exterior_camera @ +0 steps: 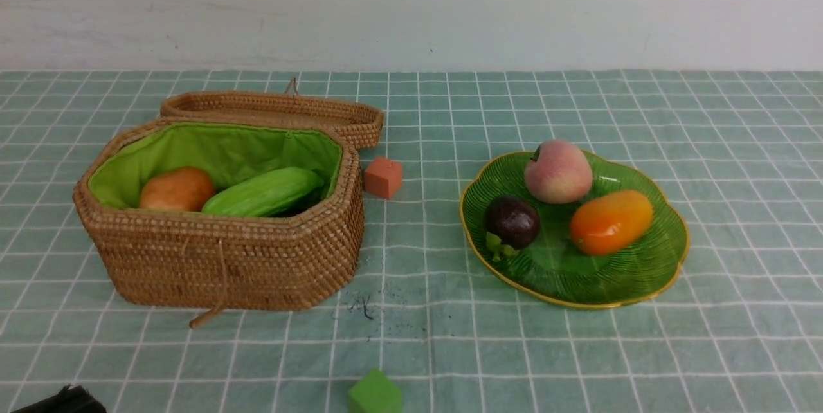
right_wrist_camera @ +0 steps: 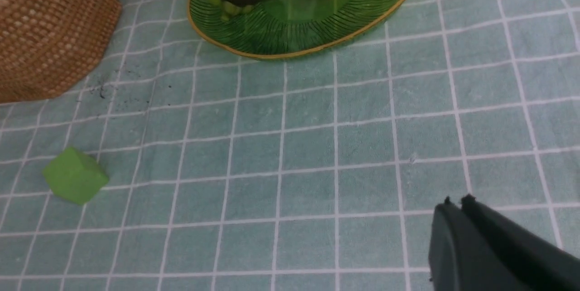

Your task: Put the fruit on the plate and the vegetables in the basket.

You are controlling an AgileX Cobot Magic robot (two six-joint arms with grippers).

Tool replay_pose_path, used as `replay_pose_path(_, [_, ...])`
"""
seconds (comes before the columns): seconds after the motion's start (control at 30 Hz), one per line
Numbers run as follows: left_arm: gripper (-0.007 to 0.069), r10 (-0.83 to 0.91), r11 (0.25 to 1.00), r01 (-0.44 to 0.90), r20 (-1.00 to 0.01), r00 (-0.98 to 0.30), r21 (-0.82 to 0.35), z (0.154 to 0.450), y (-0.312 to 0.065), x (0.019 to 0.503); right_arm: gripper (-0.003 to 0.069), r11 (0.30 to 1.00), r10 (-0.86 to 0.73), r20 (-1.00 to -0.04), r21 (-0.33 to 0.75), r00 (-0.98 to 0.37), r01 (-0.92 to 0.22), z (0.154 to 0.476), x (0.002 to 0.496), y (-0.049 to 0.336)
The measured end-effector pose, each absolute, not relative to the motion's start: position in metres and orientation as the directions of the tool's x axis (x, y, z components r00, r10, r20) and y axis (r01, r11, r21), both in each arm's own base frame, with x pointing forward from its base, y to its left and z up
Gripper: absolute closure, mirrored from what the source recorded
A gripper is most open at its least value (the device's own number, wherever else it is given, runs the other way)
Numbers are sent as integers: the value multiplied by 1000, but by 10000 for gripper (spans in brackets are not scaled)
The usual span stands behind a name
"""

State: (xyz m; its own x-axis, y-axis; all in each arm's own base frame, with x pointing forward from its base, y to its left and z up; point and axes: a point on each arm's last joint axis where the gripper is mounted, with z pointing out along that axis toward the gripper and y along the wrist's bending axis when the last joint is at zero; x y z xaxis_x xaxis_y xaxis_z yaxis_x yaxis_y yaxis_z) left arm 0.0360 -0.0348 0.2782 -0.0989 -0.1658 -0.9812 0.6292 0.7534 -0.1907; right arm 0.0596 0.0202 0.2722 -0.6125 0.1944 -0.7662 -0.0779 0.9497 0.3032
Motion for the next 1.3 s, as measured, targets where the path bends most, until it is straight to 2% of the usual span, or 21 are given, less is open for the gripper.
replay_pose_path(0.2, [638, -166, 753, 629, -981, -99, -191, 278, -35, 36, 643, 957, 178, -763, 282, -621, -72, 270, 60, 19])
replay_pose_path(0.43, [638, -166, 753, 629, -981, -99, -191, 278, -35, 36, 671, 972, 150, -840, 221, -522, -77, 258, 60, 14])
replay_pose_path(0.47, [638, -166, 753, 629, -981, -99, -191, 278, -35, 36, 676, 977, 141, -877, 199, -459, -81, 248, 59, 12])
replay_pose_path(0.57, [638, -166, 753, 629, -981, -99, -191, 278, -35, 36, 677, 982, 132, -906, 175, -403, -72, 224, 57, 9])
replay_pose_path(0.6, [638, -166, 753, 629, -981, -99, -191, 278, -35, 36, 677, 984, 132, -916, 168, -378, -62, 205, 54, 8])
replay_pose_path(0.73, [638, -166, 753, 629, -981, -99, -191, 278, -35, 36, 677, 986, 134, -918, 162, -374, -44, 173, 50, 7])
replay_pose_path(0.8, [638, -166, 753, 629, -981, -100, -192, 278, -35, 36, 678, 985, 140, -932, 165, -334, -45, 173, 51, 7])
replay_pose_path(1.3, [635, -160, 752, 630, -981, -112, -194, 275, -35, 36, 673, 984, 151, -934, 174, -324, -43, 174, 51, 7])
